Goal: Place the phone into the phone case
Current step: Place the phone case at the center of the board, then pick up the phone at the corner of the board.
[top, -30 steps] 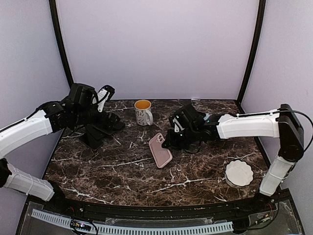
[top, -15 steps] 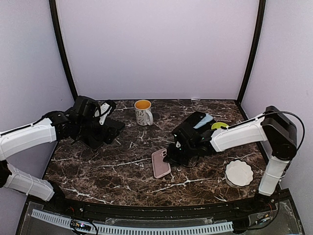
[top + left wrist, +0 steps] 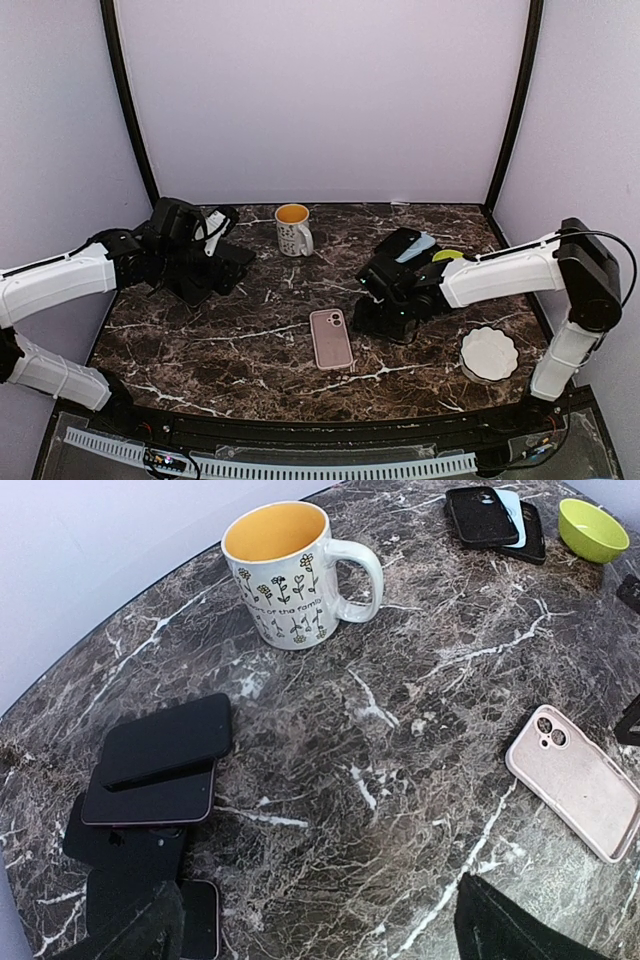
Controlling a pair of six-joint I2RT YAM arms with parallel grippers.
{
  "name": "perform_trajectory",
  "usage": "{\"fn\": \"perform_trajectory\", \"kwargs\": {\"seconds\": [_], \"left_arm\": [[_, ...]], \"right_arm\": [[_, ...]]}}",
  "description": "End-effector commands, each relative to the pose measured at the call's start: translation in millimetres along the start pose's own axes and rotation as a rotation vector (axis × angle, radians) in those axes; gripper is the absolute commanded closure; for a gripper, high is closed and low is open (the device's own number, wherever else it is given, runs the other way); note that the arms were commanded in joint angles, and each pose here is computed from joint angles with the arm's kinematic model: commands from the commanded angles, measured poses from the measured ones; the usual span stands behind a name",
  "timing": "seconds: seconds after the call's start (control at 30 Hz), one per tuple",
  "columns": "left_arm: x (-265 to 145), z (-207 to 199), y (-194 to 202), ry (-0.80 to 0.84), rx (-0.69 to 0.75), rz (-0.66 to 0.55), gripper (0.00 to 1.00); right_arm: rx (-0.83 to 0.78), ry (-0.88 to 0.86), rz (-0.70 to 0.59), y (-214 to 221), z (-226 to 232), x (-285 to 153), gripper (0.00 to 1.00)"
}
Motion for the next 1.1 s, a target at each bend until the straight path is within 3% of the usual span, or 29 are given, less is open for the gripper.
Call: {"fn": "perform_trajectory", "kwargs": {"seconds": [0.0, 0.37, 0.43, 0.53, 0.57, 0.7, 0.9, 1.07], "left_arm": [[6, 6, 4, -0.003, -0.038, 0.028, 0.04], [21, 43, -17, -0.009, -0.271, 0.076, 0.12], [35, 53, -23, 0.053, -0.385, 0.104, 0.14], [61, 78, -29, 0.046, -0.624, 0.115, 0.25], [65, 84, -37, 0.028, -0.643, 0.071, 0.27], [89, 109, -61, -0.072, -0.589, 0.010, 0.22], [148, 163, -63, -0.220, -0.567, 0.193, 0.14], [177, 196, -36, -0.248, -0.624, 0.237, 0.13]], "right_arm": [[-0.083, -0.009, -0.117, -16, 13, -37, 0.46], [-0.375, 0.018, -0.238, -46, 31, -67, 0.40], [-0.379, -0.009, -0.219, -50, 32, -62, 0.40], [-0.378, -0.054, -0.202, -55, 30, -56, 0.40], [-0.384, -0.038, -0.209, -58, 27, -56, 0.40], [-0.409, 0.006, -0.201, -65, 15, -52, 0.40], [-0.450, 0.077, -0.175, -72, 4, -39, 0.40], [-0.476, 0.105, -0.160, -73, 3, -35, 0.40]]}}
Point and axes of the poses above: each gripper's point midway between its finger pads, its own x axis out along the fingers, its own z axis along the line the jaws close on, y = z × x, the point moved 6 cm from there along -x, back along the fingers
